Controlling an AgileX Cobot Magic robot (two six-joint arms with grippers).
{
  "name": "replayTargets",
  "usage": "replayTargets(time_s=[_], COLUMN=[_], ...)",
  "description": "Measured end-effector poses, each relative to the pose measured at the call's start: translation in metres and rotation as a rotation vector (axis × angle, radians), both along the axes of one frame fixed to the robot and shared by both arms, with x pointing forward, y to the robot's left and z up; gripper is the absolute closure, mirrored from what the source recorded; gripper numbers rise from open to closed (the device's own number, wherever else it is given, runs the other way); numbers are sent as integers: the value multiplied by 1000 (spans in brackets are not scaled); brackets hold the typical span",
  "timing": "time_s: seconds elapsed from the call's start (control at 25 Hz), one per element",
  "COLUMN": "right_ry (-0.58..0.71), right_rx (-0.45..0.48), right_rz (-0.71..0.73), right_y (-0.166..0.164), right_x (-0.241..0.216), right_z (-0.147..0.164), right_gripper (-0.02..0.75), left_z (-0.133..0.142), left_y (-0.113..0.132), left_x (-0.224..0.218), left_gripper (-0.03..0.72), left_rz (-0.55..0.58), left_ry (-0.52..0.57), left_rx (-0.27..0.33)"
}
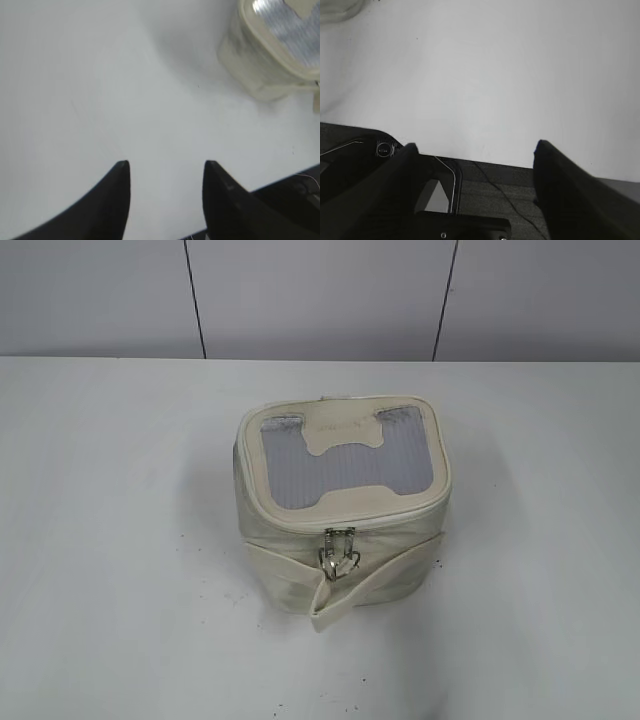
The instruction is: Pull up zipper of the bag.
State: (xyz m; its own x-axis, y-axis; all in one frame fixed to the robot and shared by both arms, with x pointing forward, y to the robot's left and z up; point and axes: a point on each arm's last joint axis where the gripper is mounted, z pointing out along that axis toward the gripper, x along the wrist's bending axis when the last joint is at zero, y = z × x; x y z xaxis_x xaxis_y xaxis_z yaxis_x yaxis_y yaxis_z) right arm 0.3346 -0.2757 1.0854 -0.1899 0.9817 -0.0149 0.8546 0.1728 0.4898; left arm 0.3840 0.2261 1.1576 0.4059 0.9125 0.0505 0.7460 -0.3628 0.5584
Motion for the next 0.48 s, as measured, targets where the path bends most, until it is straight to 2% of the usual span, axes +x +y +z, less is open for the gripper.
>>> replayTargets(time_s=[0.04,0.12,0.2,0.32,0.48], right_ry=[-22,-65,-143,-273,-449], right_rx=[6,23,45,67,104], right_rz=[0,1,5,26,41], right_y=[-3,-8,-14,-22,-30], right_x=[-9,-28,-48,-74,-101], right_z=[-4,-13,-19,-24,-30], right_gripper=[192,192,192,192,192], left_z=[-14,-27,-50,-76,-91], left_y=[6,25,40,59,81], left_x=[-13,-48,-72,-107,-146], left_gripper=[326,326,326,326,326], left_rz=[-3,-9,-11,-15,-28], left_ry=[19,-26,-40,-105,-280], left_rx=[-5,-51,-65,-118,-245])
